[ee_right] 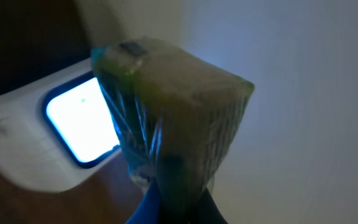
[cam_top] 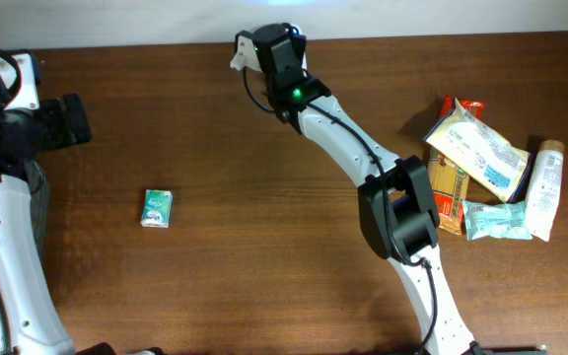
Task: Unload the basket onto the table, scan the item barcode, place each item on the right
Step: 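Lift tissue pack with right gripper and hold it before the scanner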
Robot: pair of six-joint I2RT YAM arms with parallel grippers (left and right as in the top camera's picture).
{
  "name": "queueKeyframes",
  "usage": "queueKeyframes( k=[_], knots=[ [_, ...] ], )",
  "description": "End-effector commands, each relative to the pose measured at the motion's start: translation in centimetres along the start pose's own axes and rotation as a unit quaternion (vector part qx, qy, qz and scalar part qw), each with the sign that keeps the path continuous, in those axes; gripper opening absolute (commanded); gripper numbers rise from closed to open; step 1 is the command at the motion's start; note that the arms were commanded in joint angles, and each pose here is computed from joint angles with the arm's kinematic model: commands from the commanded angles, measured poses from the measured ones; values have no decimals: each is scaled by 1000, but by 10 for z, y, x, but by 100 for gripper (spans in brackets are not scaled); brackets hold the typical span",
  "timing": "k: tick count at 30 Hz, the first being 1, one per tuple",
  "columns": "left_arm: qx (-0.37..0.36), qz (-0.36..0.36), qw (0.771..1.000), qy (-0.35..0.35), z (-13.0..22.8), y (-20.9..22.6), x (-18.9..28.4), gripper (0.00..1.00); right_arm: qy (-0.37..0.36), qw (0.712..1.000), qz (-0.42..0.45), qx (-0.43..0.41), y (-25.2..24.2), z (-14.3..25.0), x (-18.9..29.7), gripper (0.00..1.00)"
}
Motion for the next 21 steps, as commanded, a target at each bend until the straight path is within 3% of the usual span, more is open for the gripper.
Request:
queueKeyframes(
  k=[1,14,18,21],
  knots=[
    [6,-2,1000,-6,-2,1,3,99,-38,999,-25,-14,-9,12,3,4],
    [6,-2,1000,-6,-2,1,3,99,-79,993,-46,-68,-18,12,13,4],
    [6,-2,1000,-6,-2,1,3,99,-162,969,-64,-175,-77,18,79,4],
    [6,-2,1000,-6,-2,1,3,99,-178,930,-122,-298,-118,44,169,4]
  ],
)
Point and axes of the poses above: each gripper's point midway between its finger pads, its own x axis back along the fingers, its own y axis along the line the jaws close on, z = x × y, the point moved 7 cm from there along x, back along the fingers, and after that the axes turned 11 degrees about x, right-handed, at the moved point
